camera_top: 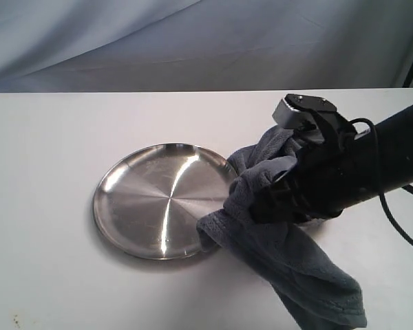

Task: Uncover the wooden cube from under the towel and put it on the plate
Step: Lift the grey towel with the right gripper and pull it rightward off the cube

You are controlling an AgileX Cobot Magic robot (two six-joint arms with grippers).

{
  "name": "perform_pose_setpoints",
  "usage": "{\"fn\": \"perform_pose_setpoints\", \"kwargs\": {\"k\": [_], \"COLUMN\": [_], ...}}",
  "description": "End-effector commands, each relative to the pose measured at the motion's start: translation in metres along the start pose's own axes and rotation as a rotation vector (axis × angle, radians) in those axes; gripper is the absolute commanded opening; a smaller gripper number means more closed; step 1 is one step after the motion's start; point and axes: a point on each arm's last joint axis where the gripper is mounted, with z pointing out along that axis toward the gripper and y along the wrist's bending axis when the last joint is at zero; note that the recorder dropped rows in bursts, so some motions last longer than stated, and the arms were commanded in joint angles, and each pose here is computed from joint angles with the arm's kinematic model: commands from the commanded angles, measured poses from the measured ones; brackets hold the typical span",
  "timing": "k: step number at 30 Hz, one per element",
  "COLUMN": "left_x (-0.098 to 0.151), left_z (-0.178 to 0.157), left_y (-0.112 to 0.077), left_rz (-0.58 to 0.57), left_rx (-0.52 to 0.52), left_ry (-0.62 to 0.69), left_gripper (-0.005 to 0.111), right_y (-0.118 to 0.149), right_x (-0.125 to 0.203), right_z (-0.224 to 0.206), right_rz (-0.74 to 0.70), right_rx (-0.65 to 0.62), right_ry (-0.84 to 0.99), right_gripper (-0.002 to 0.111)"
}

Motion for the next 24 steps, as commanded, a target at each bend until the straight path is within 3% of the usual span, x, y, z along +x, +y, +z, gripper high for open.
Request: {"fn": "perform_pose_setpoints", "kwargs": {"k": [1, 6, 10, 15, 24], "left_x": [0.000, 0.000, 0.000, 0.000, 0.000], "left_z": [0.000, 0.000, 0.000, 0.000, 0.000], "left_y": [0.000, 0.000, 0.000, 0.000, 0.000], "left_rz": [-0.012, -0.012, -0.012, -0.012, -0.009], "left_rx": [0.003, 0.003, 0.003, 0.003, 0.003], "left_ry": [-0.009, -0.009, -0.009, -0.009, -0.009], "left_gripper": [0.000, 0.000, 0.000, 0.000, 0.000], "right_y": [0.008, 0.024, 0.032, 0.017, -0.020], "right_x": [-0.016, -0.044, -0.066, -0.069, -0.078], "right_z": [-0.010, -0.031, -0.051, -0.058, -0.081], "right_rz": [-0.019, -0.090, -0.118, -0.125, -0.001], "right_rx": [-0.019, -0.065, -0.018, 0.128, 0.210], "right_ry": [-0.083, -0.136, -0.201, -0.188, -0.322], "right_gripper": [0.000, 0.000, 0.000, 0.000, 0.000]}}
